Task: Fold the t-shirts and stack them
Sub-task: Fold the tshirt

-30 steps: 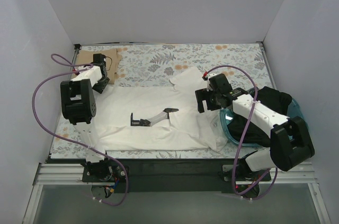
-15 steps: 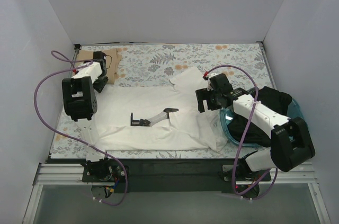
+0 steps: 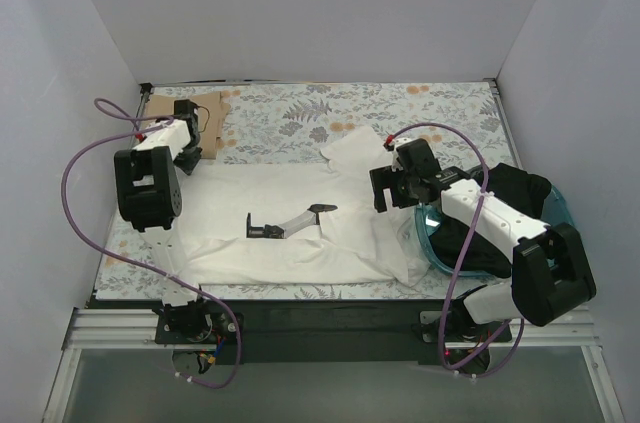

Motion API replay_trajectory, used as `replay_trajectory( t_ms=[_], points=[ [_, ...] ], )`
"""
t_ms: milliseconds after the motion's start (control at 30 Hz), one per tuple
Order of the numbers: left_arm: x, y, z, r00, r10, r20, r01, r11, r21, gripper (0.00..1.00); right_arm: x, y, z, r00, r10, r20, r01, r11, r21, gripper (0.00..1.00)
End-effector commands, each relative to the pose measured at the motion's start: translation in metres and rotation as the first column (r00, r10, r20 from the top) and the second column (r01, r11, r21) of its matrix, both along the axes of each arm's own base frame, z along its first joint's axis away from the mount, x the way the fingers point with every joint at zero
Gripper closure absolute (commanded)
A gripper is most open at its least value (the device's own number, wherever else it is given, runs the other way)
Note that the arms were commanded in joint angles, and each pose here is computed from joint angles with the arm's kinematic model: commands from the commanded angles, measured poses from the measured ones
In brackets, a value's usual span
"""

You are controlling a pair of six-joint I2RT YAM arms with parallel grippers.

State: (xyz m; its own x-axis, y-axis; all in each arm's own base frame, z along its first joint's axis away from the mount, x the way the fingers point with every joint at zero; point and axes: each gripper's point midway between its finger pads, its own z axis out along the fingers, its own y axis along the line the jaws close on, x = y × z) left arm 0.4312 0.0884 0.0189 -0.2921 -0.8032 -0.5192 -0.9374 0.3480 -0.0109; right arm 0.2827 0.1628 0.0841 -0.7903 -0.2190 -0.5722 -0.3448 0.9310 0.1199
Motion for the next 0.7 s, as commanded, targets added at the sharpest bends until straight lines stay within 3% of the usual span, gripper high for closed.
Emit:
replay_trajectory(
  t_ms=[0,300,667],
  points=[
    [-0.017,-0.009,-0.007,0.999,-0.039,-0.017,0.038,0.998,-0.054,1.00,0.025,0.008,0.030,0.995,-0.016,0.097,0.012,0.999,0.036,0.02],
    [-0.014,-0.015,0.045,0.970,-0.115,0.216,0.124,0.992,-0.026,1.00,0.088,0.030,0.076,0.976,-0.049,0.213,0.031,0.996,0.085,0.02],
    [-0.026,-0.006,0.057,0.967,-0.085,0.239,0.082,0.996,0.026,1.00,0.170,0.030,0.070,0.961,-0.101,0.258,0.099,0.995,0.019,0.02]
  ],
)
